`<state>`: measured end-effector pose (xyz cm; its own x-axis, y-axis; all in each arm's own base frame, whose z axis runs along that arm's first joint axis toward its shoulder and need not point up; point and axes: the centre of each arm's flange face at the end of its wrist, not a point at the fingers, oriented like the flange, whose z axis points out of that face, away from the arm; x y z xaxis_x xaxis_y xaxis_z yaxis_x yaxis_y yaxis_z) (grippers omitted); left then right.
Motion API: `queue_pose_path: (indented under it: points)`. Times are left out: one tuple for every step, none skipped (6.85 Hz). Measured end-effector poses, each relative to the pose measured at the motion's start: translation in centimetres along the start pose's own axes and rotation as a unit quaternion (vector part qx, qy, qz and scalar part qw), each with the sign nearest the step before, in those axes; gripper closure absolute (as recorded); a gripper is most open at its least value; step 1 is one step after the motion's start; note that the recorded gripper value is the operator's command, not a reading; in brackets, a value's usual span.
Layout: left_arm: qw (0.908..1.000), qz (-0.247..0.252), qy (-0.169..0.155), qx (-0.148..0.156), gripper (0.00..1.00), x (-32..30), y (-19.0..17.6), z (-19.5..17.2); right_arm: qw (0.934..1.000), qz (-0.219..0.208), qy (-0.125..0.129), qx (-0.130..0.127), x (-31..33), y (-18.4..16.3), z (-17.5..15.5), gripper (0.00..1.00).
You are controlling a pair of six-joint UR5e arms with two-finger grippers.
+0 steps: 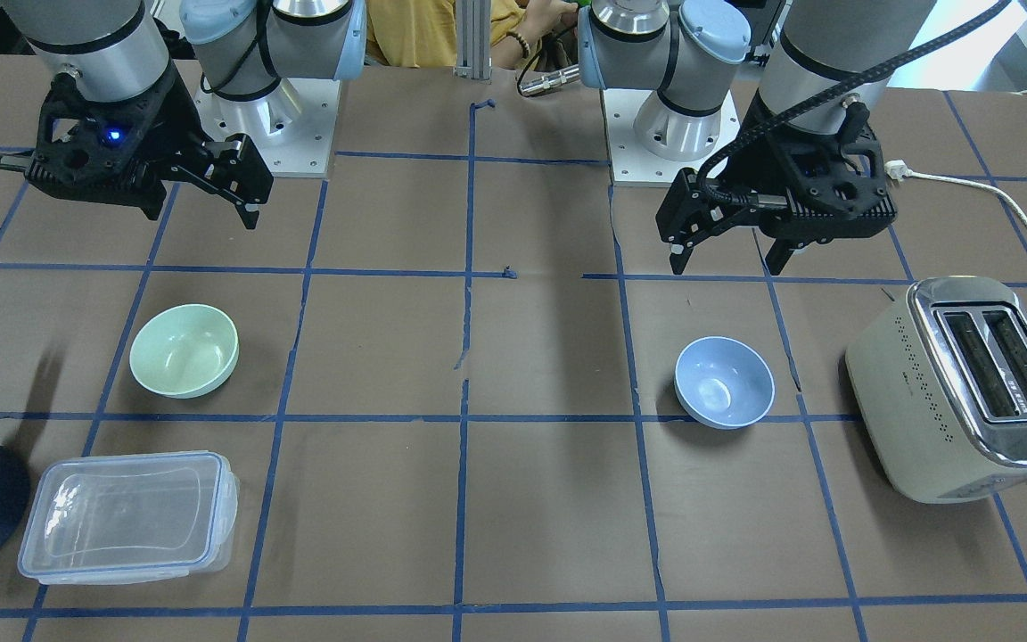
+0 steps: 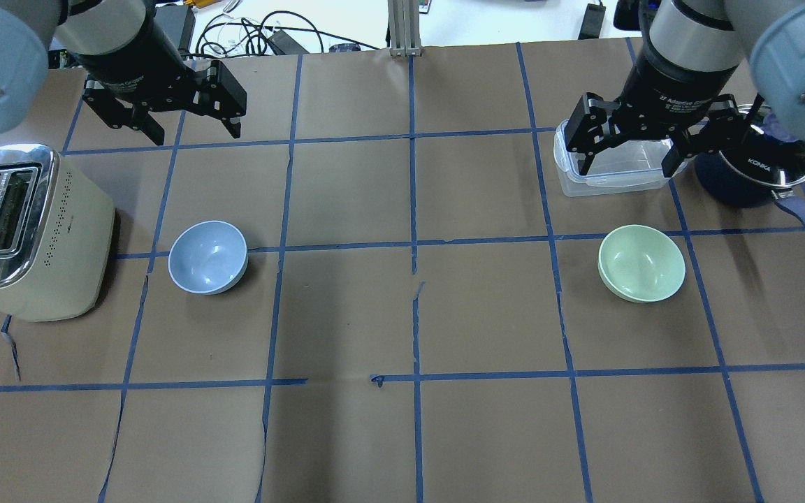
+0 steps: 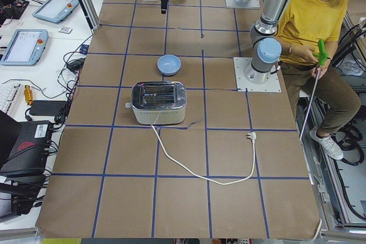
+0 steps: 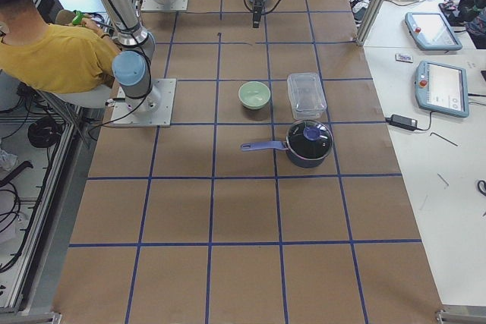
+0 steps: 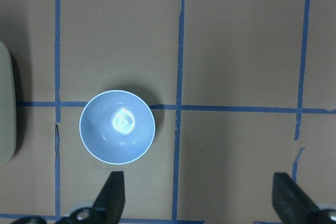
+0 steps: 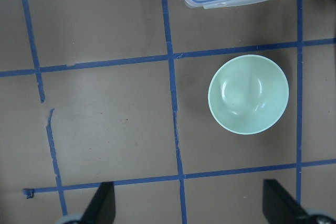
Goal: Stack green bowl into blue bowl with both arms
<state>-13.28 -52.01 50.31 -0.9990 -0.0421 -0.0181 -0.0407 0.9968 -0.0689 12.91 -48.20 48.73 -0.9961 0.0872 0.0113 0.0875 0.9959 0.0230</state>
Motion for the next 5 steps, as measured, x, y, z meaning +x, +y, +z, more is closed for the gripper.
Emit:
queue_pose_path:
  points:
    - [1.0000,0.000,0.000,0.000,0.00,0.00,0.08,-0.01,1.0000,0.000,-0.003,0.001,-0.04,-0.05,0.01,0.00]
    - [1.0000,0.001,0.000,0.000,0.00,0.00,0.18,-0.09,1.0000,0.000,-0.005,0.001,-0.09,-0.08,0.02,0.00]
    - [1.0000,0.002,0.001,0.001,0.00,0.01,0.25,-0.13,1.0000,0.000,-0.006,0.002,-0.13,-0.09,0.03,0.00]
    - [1.0000,0.002,0.001,0.000,0.00,0.02,0.25,-0.08,1.0000,0.000,-0.005,0.004,-0.16,-0.13,0.02,0.00]
    - [1.0000,0.003,0.001,0.000,0.00,0.01,0.28,0.00,1.0000,0.000,-0.005,0.005,-0.14,-0.16,0.01,0.00]
